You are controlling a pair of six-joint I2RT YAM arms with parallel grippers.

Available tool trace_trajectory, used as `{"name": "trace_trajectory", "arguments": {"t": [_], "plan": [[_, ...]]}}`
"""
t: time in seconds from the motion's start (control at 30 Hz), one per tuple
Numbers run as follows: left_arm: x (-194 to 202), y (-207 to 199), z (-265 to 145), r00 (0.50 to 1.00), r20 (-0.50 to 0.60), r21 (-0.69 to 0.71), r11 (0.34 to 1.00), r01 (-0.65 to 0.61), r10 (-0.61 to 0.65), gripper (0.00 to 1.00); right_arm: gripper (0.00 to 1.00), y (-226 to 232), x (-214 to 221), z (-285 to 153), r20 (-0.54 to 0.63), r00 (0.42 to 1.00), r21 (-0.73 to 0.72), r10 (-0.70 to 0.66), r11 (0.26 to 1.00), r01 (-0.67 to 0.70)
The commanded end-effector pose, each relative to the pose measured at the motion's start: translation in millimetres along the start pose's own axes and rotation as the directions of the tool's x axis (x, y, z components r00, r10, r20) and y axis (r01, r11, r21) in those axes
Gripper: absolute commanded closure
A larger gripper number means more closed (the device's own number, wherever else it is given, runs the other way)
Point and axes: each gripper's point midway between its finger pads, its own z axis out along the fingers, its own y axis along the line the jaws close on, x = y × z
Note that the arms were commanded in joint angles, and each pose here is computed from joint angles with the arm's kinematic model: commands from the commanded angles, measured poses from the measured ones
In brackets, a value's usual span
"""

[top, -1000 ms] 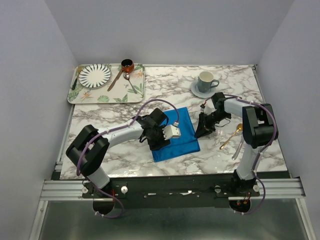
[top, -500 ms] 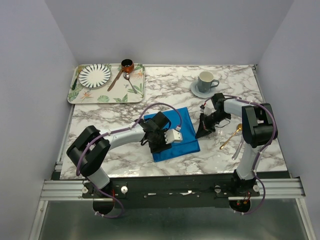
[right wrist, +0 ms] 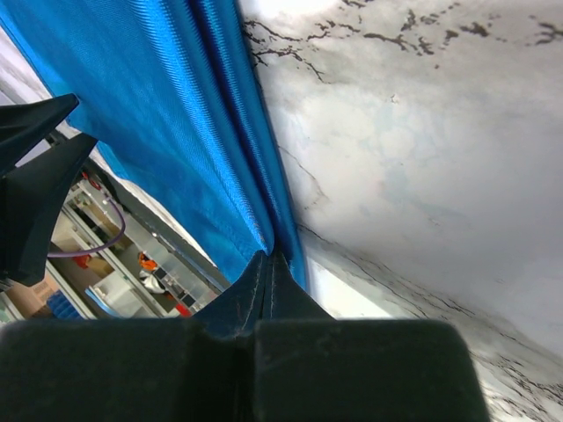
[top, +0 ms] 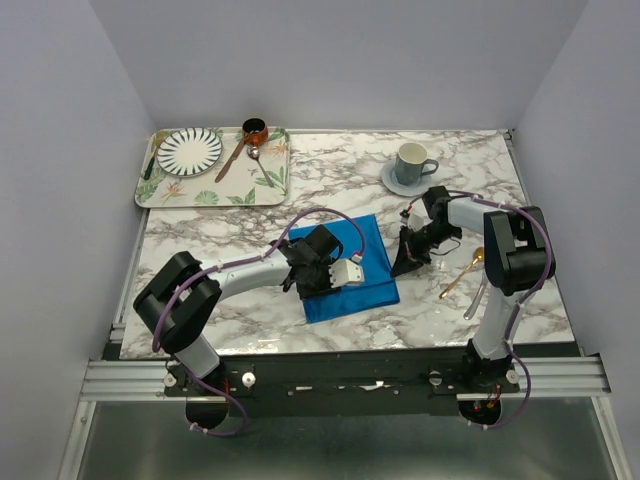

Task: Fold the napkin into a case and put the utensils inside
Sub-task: Pick up the square-folded napkin from the center of the board, then fold the square-folded napkin at the center of the board.

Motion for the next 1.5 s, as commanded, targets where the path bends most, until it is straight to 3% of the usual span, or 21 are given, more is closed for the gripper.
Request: {"name": "trace_trajectory", "arguments": {"t": [0.0, 0.13, 0.3, 0.63, 0.87, 1.47], "plan": [[3.3, 4.1, 0.8, 1.000, -0.014, -0.025, 0.999, -0.022, 0.022, 0.57, 0.99, -0.3, 4.0, 2.2, -0.022, 1.000, 0.001, 0.003, 1.000, -0.003], [2.3, 4.3, -0.1, 1.000, -0.011, -0.025, 0.999, -0.025, 0.025, 0.64, 0.99, 0.7, 2.9, 0.9, -0.019, 1.000, 0.002, 0.000, 1.000, 0.000], [-3.0, 6.9, -6.6, 1.000, -0.003, -0.033, 0.999, -0.027, 0.027, 0.66, 0.99, 4.3, 1.0, -1.1, -0.012, 1.000, -0.005, -0.008, 1.000, 0.008], [-14.3, 13.4, -15.5, 1.000, 0.022, -0.059, 0.998, -0.008, 0.010, 1.00, 0.99, 16.3, -2.6, -11.8, 0.010, 0.999, -0.022, -0.043, 0.999, 0.043], [-32.0, 11.4, -41.1, 0.997, 0.068, -0.049, 0.998, 0.042, -0.039, 1.00, 0.99, 35.0, -0.3, -33.4, 0.050, 0.994, -0.026, -0.101, 0.994, 0.102], [-41.4, -28.3, -69.7, 0.992, 0.123, 0.050, 0.999, 0.000, -0.006, 1.00, 0.99, 32.1, 38.3, -39.6, -0.025, 0.993, -0.023, -0.111, 0.994, 0.111]]}}
